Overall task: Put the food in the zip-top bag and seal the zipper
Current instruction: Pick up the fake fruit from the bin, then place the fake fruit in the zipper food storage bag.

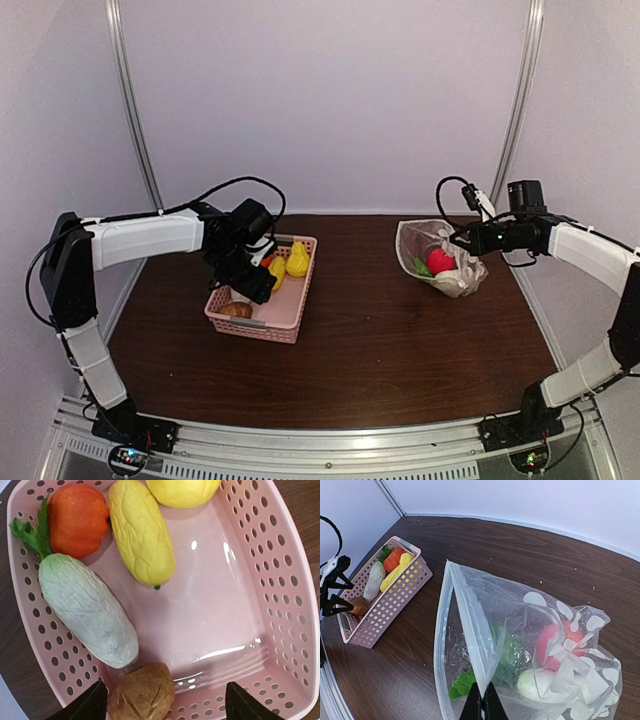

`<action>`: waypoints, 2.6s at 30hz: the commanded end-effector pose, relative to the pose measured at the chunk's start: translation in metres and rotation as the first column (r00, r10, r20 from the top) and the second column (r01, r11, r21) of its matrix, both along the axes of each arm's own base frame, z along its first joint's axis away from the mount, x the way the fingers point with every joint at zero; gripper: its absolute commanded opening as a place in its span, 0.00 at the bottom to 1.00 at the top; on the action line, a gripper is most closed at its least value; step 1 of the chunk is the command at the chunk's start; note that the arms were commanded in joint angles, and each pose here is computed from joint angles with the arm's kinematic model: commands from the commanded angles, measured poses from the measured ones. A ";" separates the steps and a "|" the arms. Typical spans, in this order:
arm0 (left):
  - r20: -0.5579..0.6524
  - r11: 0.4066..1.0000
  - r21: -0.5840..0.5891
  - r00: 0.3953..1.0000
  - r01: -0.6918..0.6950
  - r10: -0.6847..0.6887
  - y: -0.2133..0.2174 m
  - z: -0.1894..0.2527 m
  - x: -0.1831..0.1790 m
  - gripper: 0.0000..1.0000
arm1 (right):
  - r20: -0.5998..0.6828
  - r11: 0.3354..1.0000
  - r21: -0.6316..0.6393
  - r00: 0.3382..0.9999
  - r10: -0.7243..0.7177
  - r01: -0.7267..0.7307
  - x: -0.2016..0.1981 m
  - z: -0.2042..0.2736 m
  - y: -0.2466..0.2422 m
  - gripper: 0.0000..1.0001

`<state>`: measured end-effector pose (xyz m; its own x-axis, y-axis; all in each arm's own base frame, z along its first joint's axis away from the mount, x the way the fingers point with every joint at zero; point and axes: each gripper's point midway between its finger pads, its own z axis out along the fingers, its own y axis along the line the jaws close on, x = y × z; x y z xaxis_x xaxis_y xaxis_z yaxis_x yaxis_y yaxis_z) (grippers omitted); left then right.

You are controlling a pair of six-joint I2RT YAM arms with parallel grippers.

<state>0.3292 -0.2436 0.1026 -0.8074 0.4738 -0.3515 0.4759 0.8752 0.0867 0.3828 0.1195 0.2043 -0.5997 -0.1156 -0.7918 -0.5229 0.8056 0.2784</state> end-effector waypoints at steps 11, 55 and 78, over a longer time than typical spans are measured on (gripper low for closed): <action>-0.181 0.983 0.169 0.983 0.064 -0.033 0.032 -0.041 -0.036 0.77 | 0.089 0.999 0.018 0.995 0.038 -0.040 -0.009 0.015 0.004 0.00; 0.394 0.522 -0.726 0.893 0.448 -0.218 -0.241 0.218 -0.007 0.35 | 0.014 0.993 0.116 0.999 0.029 -0.030 -0.008 0.019 0.008 0.00; 0.320 0.281 -0.910 0.947 0.306 0.006 -0.353 0.158 0.020 0.32 | -0.106 0.961 0.268 0.989 0.100 -0.068 -0.007 0.042 0.031 0.00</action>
